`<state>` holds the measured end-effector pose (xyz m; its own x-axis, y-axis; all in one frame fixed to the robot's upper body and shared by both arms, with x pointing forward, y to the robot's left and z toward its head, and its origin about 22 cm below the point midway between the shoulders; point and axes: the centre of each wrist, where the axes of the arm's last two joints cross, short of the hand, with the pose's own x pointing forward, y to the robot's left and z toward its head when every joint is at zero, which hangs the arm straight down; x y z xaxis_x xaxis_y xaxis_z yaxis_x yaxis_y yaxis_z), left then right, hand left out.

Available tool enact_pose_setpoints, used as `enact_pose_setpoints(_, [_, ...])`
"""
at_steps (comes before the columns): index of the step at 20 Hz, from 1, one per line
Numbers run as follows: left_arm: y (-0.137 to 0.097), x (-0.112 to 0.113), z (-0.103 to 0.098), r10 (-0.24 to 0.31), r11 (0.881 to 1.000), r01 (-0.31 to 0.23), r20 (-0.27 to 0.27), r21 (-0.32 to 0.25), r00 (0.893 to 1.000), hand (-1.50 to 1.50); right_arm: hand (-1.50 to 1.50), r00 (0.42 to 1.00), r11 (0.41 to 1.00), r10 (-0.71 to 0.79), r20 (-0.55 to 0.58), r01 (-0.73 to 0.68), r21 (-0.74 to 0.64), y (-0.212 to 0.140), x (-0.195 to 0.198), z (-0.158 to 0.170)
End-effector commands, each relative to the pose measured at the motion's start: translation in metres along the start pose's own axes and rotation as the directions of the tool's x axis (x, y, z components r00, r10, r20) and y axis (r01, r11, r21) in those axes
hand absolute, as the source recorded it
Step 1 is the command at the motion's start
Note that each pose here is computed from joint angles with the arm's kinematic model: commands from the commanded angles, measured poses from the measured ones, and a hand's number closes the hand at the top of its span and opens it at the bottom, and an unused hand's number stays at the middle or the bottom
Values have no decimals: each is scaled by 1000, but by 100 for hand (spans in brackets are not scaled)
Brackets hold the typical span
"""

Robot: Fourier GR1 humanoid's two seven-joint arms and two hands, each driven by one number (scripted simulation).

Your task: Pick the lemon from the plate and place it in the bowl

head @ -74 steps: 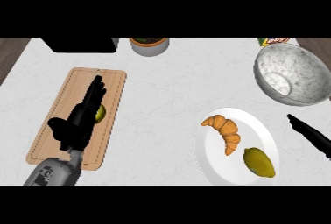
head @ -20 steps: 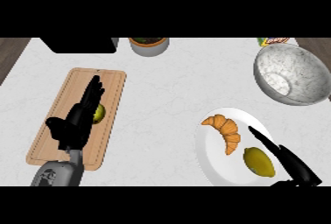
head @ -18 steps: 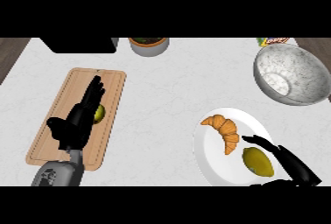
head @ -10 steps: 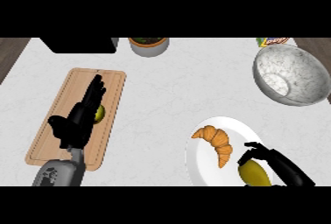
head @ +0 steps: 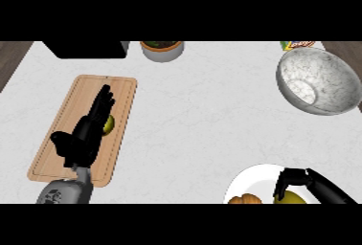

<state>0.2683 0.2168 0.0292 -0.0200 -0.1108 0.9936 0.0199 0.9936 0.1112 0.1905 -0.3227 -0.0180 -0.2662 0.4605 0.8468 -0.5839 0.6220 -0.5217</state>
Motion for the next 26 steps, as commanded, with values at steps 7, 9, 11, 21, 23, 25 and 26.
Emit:
enact_pose_setpoints(7, [5,-4,-11,-5,1000,5,1,-3,1000,0,150,931,997,-24,365,49,-59,-43,51,28])
enact_pose_setpoints(9, [19,2,-2,0,1000,0,-2,17,1000,0,150,910,989,72,408,-13,-147,-54,74,37])
enact_pose_setpoints(11, [7,-8,2,2,1000,-2,7,12,1000,0,150,895,978,110,432,-19,-210,-74,87,42])
enact_pose_setpoints(21, [-1,0,-18,3,1000,-3,6,-14,1000,0,150,922,913,265,283,-145,-382,-132,169,62])
enact_pose_setpoints(23, [11,-9,-1,-14,1000,14,21,-10,1000,0,150,931,911,240,275,-118,-396,-136,199,53])
enact_pose_setpoints(25, [3,-7,-1,-5,1000,5,8,0,1000,0,150,938,894,241,251,-114,-433,-146,207,52])
enact_pose_setpoints(26, [-16,1,-15,-1,1000,1,1,-20,1000,0,150,939,888,240,245,-110,-446,-170,212,35])
